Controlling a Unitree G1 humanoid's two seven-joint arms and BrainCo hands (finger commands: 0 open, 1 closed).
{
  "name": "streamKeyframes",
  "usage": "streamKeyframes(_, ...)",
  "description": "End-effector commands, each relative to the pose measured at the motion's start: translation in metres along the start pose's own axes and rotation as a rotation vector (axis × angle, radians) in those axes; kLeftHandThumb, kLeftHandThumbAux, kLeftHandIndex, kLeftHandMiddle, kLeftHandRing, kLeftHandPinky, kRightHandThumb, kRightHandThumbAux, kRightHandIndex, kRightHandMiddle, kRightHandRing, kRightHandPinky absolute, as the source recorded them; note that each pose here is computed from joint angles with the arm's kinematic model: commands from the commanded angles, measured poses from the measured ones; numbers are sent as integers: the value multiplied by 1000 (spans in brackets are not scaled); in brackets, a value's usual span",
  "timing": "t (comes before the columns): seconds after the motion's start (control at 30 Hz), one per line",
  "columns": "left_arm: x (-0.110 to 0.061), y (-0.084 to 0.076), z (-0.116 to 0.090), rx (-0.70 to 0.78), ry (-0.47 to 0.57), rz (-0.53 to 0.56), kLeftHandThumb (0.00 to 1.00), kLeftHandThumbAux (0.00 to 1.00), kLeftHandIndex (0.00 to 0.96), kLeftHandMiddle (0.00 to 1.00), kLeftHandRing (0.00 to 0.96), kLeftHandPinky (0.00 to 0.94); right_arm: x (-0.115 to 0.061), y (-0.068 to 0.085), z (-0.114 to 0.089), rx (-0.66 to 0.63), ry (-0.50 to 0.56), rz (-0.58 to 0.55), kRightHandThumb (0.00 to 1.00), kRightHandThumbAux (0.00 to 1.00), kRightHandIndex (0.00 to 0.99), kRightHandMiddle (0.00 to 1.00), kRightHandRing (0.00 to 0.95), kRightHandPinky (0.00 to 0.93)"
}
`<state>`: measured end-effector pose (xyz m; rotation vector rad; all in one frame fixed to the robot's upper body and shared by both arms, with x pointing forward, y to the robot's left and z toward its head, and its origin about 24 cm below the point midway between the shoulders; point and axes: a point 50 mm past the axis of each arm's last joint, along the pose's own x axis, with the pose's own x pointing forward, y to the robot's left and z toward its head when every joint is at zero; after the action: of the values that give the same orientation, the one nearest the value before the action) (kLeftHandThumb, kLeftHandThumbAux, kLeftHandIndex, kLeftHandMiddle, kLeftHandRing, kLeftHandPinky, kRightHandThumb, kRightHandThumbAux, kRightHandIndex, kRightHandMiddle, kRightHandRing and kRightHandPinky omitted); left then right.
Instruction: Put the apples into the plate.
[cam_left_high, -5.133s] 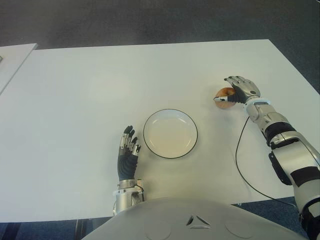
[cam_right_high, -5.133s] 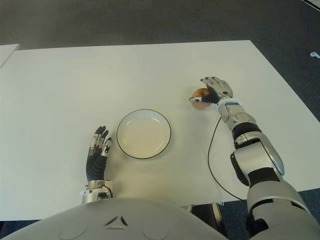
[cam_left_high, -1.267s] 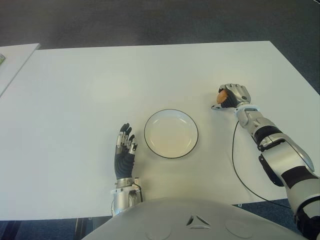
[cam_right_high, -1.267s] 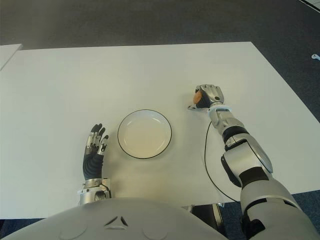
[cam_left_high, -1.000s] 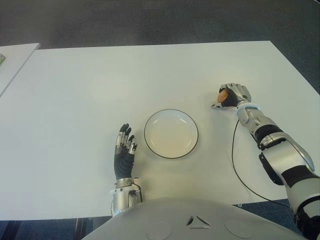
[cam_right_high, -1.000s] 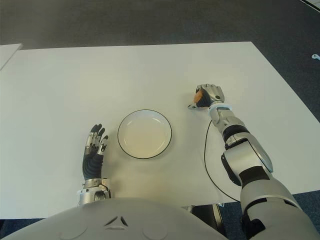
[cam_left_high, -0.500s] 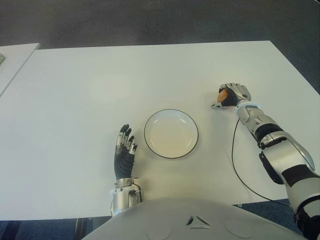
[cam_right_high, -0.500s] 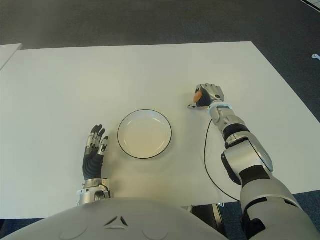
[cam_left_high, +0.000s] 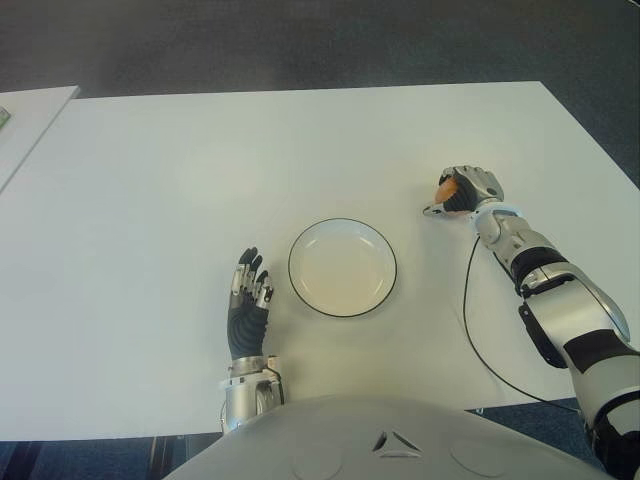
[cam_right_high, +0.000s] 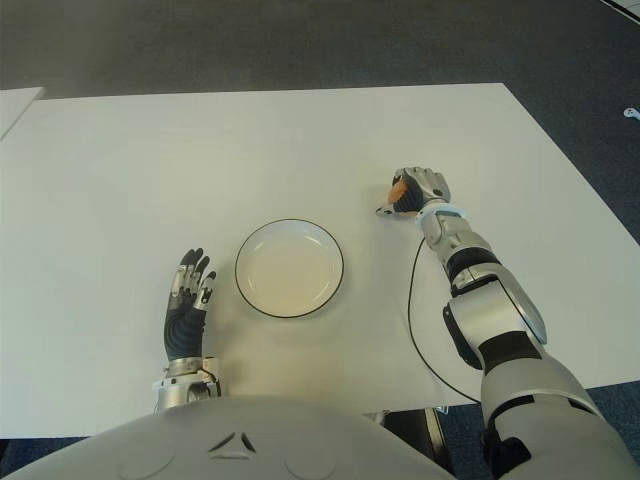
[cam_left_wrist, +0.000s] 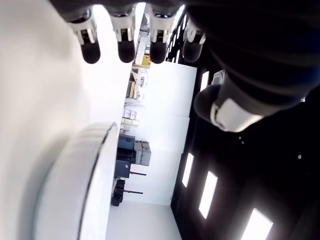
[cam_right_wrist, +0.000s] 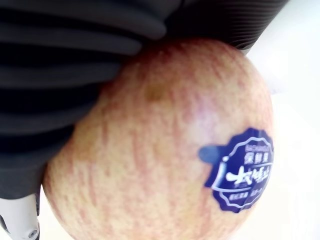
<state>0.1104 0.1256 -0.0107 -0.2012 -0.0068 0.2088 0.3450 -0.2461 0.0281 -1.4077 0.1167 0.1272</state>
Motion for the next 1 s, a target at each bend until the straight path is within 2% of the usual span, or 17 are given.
streamKeyframes(0.03, -8, -3, -2, -37, 28, 45, 150, 590, 25, 27, 0, 0, -13, 27, -7, 22, 33, 113, 704, 724, 436, 698, 661, 618)
streamKeyframes(0.5, -7, -2, -3, -70, 22, 43, 154, 572, 42, 41, 0, 0, -11, 22, -7, 36, 37, 87, 704, 724, 435, 694, 655, 607)
streamKeyframes(0.6, -7, -2, -4, -56, 23, 38, 145, 574, 37, 37, 0, 0, -5, 7, -7, 39, 21, 48, 703, 724, 435, 694, 657, 612)
streamKeyframes(0.8, -6, -1, -6, -34, 35, 38, 134, 573, 29, 28, 0, 0, 1, -13, -2, 60, -35, -20, 703, 724, 436, 701, 665, 624)
streamKeyframes(1.0, -4, 0, -8, 2, 34, 26, 126, 566, 20, 18, 0, 0, 3, -20, 3, 71, -79, -68, 704, 724, 436, 707, 669, 629)
